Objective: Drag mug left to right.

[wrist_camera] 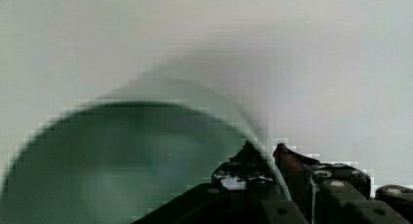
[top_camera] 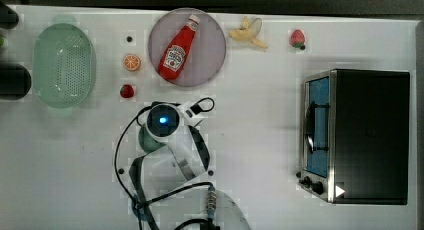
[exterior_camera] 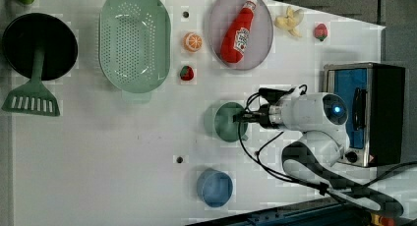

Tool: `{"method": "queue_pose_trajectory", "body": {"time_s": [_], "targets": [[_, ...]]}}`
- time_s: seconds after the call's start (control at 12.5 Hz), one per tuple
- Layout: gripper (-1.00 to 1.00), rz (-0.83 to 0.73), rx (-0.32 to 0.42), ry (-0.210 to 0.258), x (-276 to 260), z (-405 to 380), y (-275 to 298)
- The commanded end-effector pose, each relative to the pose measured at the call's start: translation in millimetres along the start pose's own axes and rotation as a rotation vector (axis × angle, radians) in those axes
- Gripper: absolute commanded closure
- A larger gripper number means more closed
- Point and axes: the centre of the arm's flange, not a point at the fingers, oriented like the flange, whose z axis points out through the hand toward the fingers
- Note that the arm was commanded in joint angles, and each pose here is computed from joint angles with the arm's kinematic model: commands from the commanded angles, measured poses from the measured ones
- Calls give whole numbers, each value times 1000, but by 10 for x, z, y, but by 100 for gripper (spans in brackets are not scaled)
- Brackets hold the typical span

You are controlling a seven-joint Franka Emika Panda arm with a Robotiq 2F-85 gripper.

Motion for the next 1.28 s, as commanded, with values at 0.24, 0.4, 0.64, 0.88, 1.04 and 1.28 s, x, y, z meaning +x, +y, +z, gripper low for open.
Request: {"method": "queue_pose_trajectory", "body": {"time_s": [0.24, 0.4, 0.64, 0.88, 1.04, 1.28], "targets": [[63, -73, -2, 29, 162, -146, 452], [63, -79, -2, 28, 198, -147, 667], [63, -104, -1, 29, 245, -151, 985], [63, -136, -4, 30, 279, -151, 1312], [63, -140, -9, 32, 310, -154, 1571], [63, -132, -18, 33, 328, -150, 1909]]}}
